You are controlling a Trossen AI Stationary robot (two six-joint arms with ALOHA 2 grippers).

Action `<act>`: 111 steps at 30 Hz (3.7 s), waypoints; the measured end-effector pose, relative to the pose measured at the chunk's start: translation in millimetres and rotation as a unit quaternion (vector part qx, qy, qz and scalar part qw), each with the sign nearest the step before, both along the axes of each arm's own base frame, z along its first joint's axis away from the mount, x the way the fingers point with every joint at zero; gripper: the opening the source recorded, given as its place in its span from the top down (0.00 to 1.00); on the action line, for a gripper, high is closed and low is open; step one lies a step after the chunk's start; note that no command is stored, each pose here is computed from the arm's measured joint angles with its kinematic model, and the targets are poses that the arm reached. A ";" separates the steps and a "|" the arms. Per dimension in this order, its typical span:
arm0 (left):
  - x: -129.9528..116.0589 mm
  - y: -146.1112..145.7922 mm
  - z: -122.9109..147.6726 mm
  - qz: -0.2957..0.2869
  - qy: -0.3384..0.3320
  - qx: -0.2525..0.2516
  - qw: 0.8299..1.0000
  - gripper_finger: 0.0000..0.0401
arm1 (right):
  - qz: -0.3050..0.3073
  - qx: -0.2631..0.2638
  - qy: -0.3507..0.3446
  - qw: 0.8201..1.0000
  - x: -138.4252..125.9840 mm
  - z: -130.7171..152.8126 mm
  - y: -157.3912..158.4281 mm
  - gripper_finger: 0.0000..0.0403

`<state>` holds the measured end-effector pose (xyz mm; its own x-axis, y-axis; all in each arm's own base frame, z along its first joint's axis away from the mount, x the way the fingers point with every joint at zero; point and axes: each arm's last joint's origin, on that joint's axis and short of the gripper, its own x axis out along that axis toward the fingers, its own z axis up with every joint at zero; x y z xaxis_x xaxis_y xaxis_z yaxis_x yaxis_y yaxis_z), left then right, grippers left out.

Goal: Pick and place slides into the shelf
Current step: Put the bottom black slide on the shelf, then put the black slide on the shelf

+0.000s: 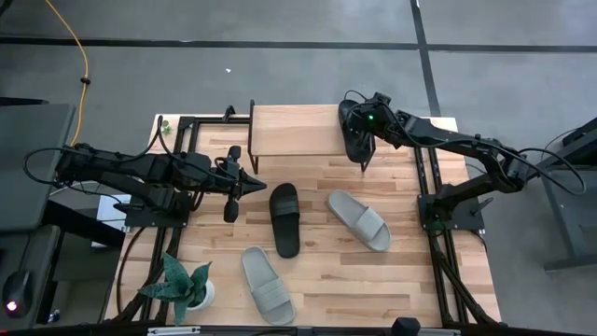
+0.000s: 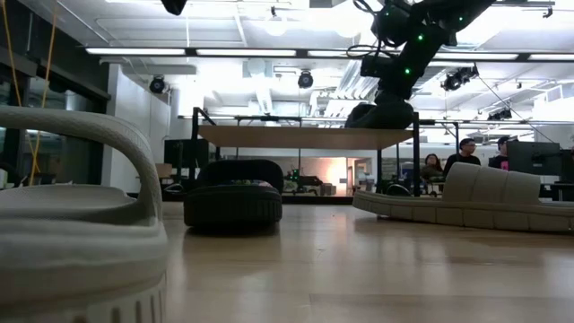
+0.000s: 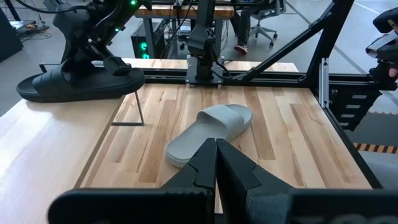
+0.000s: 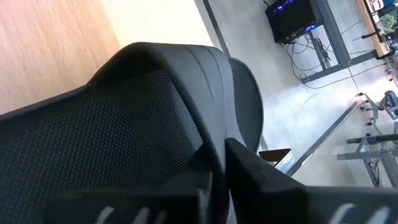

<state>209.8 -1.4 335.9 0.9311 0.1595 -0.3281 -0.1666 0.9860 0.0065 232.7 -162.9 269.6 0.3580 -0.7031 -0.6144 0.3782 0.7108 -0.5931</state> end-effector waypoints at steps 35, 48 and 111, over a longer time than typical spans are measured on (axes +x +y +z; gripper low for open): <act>0.0 0.0 0.0 0.000 0.000 0.000 1.000 1.00 | 0.011 0.003 0.012 1.000 4.7 -2.3 9.9 0.67; 0.0 0.0 0.0 0.000 0.000 0.001 1.000 1.00 | 0.014 0.007 0.008 1.000 3.0 -0.3 11.3 0.67; 3.4 -0.1 -2.8 0.000 0.007 0.002 1.000 1.00 | 0.053 0.064 -0.020 0.996 5.3 45.4 59.9 0.40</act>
